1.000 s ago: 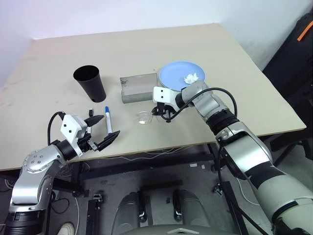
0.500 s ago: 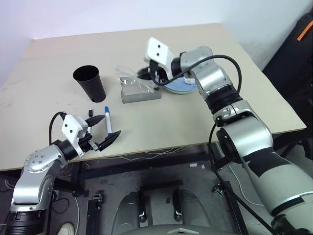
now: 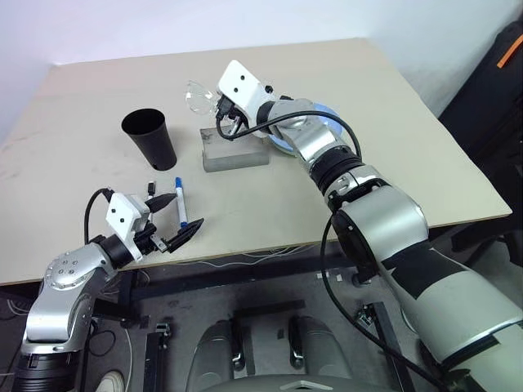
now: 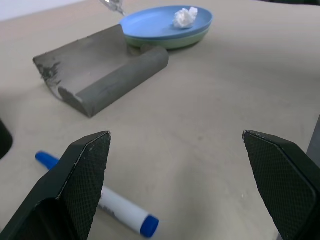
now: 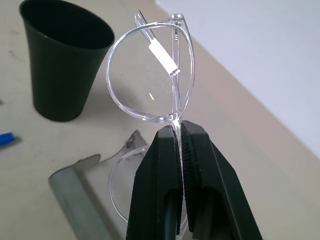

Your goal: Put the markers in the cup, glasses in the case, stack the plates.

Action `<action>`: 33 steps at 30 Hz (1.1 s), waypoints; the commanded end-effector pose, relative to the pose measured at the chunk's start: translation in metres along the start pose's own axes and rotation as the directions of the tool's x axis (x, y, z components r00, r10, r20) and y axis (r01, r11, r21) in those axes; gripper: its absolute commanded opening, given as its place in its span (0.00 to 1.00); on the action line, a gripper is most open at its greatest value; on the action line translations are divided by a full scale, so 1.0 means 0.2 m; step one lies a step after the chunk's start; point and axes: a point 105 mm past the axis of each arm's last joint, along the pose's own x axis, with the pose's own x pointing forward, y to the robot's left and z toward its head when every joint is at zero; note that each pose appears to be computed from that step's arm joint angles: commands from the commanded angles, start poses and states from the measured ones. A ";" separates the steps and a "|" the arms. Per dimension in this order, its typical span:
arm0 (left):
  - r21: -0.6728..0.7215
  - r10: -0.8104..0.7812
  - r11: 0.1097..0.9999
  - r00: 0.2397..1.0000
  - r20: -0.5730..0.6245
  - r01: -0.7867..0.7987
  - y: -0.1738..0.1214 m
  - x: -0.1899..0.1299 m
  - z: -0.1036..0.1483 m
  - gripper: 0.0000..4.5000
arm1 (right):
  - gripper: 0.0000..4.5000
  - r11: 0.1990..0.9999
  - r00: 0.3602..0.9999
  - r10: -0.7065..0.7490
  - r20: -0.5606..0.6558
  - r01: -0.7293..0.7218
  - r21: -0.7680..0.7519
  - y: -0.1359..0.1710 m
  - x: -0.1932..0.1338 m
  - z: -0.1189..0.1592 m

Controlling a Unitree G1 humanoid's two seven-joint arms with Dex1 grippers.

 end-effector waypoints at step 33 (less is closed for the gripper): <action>0.077 0.057 0.995 0.997 0.050 -0.061 0.01 -0.05 0.10 0.99 | 0.00 0.886 0.973 -0.184 -0.140 0.103 -0.452 0.13 0.00 -0.32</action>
